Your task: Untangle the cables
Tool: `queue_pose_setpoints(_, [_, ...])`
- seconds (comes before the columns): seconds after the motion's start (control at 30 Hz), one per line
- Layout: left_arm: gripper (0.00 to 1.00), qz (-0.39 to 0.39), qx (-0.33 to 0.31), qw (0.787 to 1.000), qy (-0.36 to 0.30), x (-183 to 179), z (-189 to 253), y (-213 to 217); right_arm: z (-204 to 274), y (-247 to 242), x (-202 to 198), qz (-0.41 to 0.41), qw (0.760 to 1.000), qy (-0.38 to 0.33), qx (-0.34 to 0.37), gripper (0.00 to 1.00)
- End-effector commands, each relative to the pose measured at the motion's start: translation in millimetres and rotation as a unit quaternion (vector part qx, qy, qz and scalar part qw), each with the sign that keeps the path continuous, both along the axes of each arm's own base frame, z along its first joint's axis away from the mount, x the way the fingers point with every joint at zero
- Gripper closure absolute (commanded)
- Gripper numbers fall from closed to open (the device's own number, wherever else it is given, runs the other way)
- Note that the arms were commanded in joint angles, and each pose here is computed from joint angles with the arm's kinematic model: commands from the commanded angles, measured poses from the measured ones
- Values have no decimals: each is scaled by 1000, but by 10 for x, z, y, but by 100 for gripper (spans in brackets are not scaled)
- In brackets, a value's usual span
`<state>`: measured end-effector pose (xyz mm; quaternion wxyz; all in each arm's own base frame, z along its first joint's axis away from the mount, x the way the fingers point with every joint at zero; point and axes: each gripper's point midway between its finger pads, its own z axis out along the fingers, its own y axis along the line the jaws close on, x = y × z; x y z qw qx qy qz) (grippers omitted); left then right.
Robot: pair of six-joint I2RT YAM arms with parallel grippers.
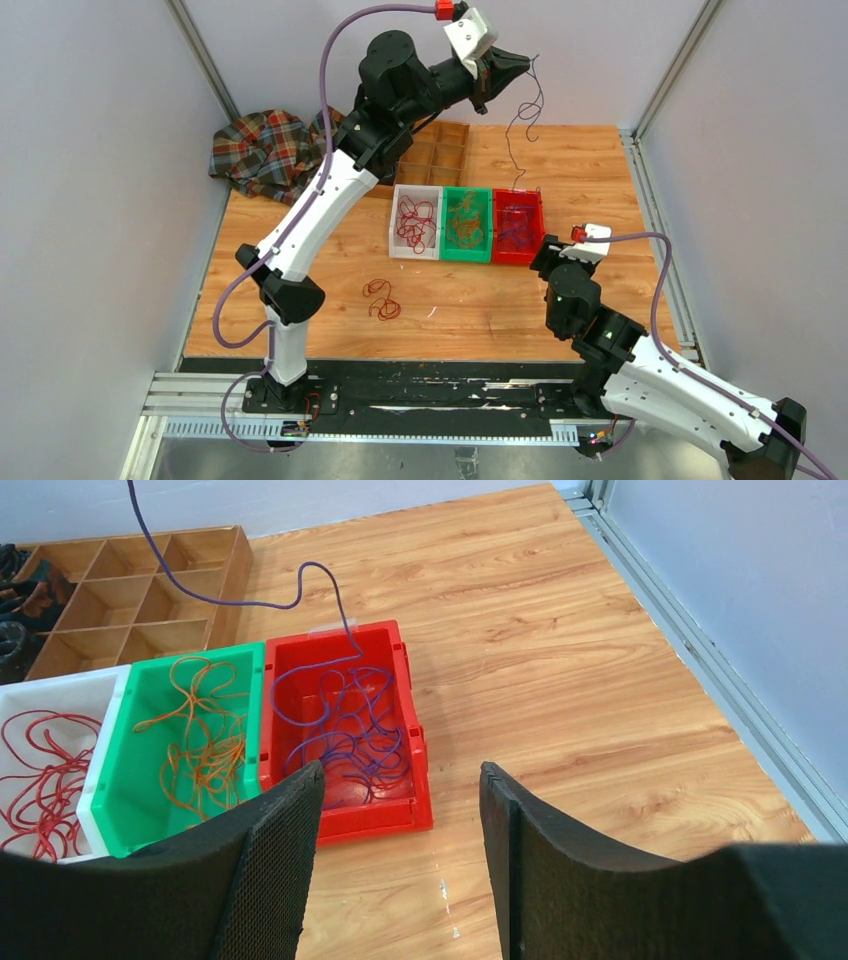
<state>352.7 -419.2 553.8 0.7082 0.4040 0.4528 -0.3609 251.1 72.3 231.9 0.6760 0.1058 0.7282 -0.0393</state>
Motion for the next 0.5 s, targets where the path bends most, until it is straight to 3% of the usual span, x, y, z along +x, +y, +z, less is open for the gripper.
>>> queue_pose_setpoints(0.0, [100, 10, -18, 1000, -16, 65, 47, -73, -92, -87, -11, -14, 1000, 5, 5, 42])
queue_pose_setpoints(0.47, [100, 43, 56, 997, 30, 506, -951, -428, -171, -267, -131, -28, 999, -1, 33, 43])
